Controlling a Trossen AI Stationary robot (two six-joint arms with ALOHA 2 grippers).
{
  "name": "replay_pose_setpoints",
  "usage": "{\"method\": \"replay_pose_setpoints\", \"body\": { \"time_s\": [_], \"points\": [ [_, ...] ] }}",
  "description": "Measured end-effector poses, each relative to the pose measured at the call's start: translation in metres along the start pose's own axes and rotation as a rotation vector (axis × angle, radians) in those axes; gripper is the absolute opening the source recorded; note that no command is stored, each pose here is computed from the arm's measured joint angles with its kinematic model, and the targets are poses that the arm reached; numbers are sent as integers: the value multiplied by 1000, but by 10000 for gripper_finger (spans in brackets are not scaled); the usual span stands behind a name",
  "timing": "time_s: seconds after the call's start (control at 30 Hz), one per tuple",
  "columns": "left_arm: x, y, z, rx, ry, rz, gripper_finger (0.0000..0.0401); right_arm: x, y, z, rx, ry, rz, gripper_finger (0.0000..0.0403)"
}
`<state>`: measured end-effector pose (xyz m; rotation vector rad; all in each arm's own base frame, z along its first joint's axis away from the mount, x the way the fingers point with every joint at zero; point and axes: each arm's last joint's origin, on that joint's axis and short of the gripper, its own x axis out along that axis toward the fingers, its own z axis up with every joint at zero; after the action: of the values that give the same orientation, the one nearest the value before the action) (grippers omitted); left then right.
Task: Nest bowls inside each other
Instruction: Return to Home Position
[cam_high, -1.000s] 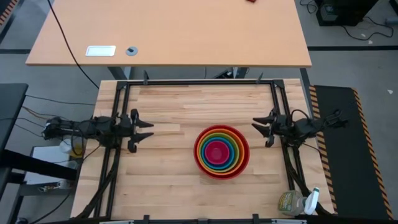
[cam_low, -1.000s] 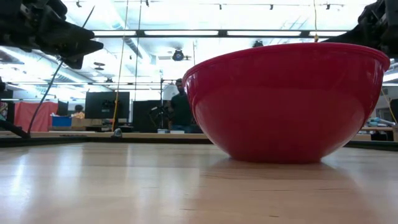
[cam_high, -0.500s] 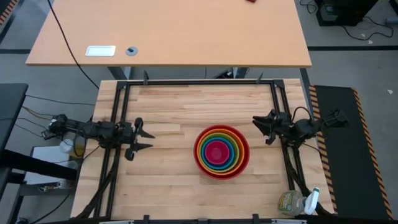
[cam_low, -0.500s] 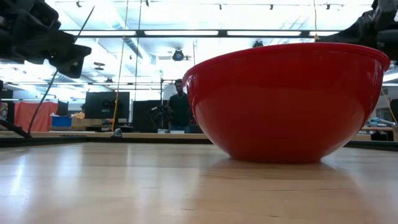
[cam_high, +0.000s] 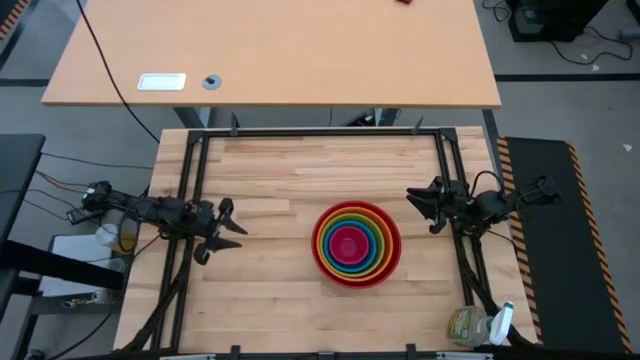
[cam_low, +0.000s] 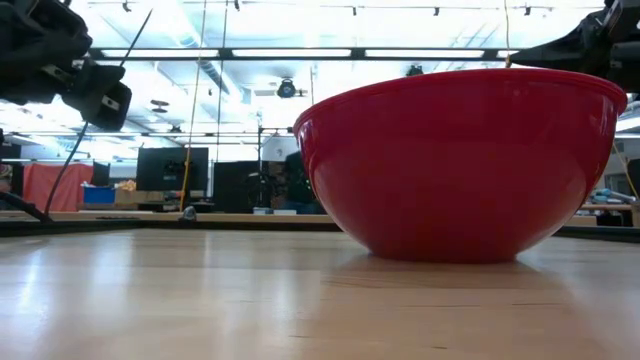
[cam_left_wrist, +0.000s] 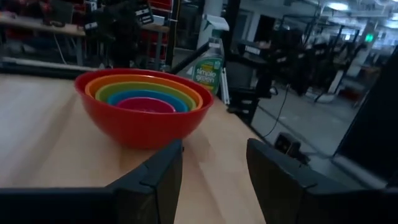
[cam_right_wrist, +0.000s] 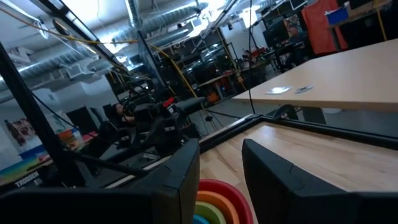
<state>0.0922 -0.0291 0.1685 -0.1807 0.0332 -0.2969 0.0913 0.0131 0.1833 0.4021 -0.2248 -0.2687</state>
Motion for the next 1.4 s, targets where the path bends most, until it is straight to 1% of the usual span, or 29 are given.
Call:
{"method": "replay_pose_setpoints", "body": {
  "time_s": [0.1,0.17,1.4],
  "points": [
    [0,0,0,-75,-4,-1,180,0,0,0,-1,0,0,131],
    [0,0,0,-95,-4,-1,180,0,0,0,-1,0,0,130],
    [0,0,1,-94,-8,0,181,0,0,0,0,0,1,132]
  ]
}}
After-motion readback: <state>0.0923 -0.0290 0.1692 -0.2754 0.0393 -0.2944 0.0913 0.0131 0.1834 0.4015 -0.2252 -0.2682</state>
